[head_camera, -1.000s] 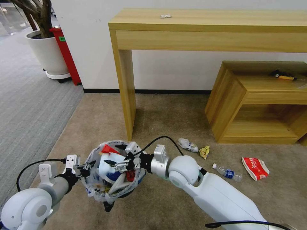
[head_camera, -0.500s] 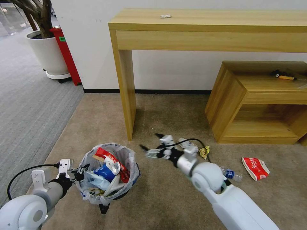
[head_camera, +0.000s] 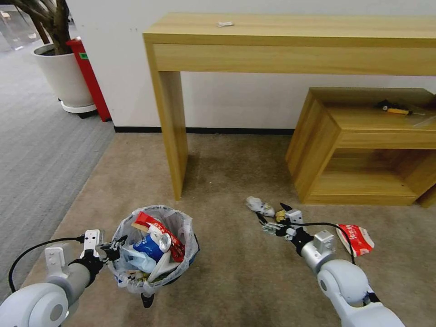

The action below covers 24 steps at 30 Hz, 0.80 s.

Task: Pick up the trash bin and place the garbage on the floor into it.

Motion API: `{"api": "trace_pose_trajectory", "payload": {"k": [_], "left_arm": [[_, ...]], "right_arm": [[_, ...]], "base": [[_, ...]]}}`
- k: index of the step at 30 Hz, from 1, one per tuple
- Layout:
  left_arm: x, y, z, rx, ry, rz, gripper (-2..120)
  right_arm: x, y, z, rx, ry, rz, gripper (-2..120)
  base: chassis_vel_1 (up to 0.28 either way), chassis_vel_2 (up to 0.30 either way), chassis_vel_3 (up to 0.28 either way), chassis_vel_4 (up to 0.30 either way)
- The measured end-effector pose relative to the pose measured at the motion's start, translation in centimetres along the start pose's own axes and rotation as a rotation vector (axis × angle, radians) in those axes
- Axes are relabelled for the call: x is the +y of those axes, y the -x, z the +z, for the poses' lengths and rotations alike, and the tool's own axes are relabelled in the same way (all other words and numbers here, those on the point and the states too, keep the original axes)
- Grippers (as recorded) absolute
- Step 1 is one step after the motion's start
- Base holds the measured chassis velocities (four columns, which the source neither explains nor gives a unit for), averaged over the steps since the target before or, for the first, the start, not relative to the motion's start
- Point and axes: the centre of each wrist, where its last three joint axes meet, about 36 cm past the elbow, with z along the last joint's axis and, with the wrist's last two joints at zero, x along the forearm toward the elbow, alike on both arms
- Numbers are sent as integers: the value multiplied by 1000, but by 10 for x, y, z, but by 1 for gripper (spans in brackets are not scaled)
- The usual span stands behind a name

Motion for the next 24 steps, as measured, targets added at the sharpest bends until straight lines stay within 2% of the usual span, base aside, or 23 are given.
{"api": "trace_pose_trajectory", "payload": {"k": [10, 15, 19, 24], "left_arm": [[-3, -2, 1, -3, -5, 5, 0], [3, -4, 2, -2, 0, -11, 0], [13, -3, 2, 6, 7, -25, 0], [28, 2, 1, 16, 13, -36, 0]], "right_arm": [[2, -2, 8, 1, 8, 17, 100], [5, -2, 19, -25, 34, 72, 100], [1, -5, 26, -76, 42, 122, 100], [-10, -14, 27, -84, 23, 167, 100]], "base": [[-257, -254, 259, 258], [-232, -250, 226, 244], [-92, -127, 108, 95], [22, 23, -18, -21]]}}
